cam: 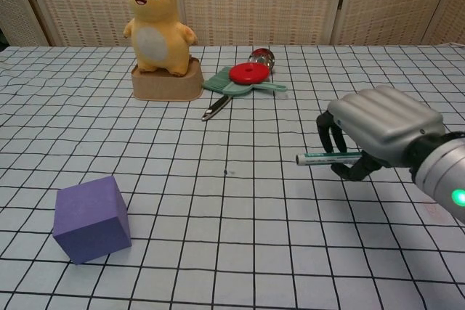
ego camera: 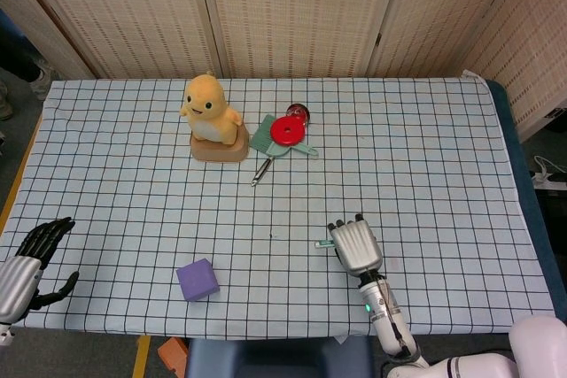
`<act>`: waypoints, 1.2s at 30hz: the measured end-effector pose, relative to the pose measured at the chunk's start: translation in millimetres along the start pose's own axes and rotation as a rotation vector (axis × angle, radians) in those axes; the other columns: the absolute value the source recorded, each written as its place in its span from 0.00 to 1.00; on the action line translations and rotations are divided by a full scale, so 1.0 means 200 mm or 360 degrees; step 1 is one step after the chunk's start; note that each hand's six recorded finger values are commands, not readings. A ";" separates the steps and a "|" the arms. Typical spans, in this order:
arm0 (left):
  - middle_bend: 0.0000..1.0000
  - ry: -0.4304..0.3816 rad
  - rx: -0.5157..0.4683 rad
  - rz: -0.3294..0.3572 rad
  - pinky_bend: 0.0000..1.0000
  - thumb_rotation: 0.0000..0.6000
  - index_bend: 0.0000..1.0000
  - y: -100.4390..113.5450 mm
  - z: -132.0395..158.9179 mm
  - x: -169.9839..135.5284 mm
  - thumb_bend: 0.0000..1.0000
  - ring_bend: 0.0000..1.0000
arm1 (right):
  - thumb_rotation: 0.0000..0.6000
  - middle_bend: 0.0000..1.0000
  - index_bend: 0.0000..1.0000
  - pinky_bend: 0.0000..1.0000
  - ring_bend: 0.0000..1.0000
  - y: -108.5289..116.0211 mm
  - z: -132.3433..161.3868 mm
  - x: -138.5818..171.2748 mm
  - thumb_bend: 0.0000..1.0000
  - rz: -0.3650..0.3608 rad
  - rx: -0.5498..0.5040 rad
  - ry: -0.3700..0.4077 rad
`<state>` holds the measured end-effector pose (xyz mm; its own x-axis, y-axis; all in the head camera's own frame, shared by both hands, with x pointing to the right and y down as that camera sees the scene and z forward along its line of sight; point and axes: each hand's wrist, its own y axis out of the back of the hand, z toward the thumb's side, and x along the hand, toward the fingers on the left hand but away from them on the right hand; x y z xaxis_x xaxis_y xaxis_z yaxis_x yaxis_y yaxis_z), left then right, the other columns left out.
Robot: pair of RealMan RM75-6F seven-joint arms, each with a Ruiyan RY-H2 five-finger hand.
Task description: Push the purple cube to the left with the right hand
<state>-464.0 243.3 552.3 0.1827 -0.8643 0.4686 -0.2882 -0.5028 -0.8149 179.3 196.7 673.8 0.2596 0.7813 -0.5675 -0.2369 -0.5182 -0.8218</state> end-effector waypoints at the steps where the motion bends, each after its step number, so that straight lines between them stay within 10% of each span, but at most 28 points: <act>1: 0.02 0.0002 0.0006 -0.0002 0.06 1.00 0.00 0.00 0.00 0.00 0.41 0.00 | 1.00 0.88 0.90 0.42 0.61 -0.02 -0.03 0.01 0.45 0.0013 -0.0008 -0.0012; 15: 0.02 0.0019 0.0033 -0.0034 0.06 1.00 0.00 -0.04 0.00 0.03 0.41 0.00 | 1.00 0.19 0.02 0.33 0.23 -0.22 -0.17 0.06 0.32 0.0255 -0.0121 0.0057; 25: 0.02 0.0033 0.0045 0.0015 0.07 1.00 0.00 0.00 -0.01 0.01 0.41 0.00 | 1.00 0.01 0.00 0.19 0.05 -0.07 -0.34 0.21 0.21 0.0208 -0.0238 0.0070; 36: 0.02 0.0116 0.0153 0.0058 0.06 1.00 0.01 0.05 -0.03 -0.04 0.41 0.00 | 1.00 0.00 0.00 0.00 0.00 0.05 -0.82 0.56 0.20 -0.0326 -0.0301 -0.0184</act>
<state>-473.8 245.1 542.8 0.1037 -0.8825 0.4588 -0.2014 -0.4703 -0.8592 359.8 220.9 594.1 0.1730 0.9051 -0.3885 -0.0091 -0.3930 -0.9195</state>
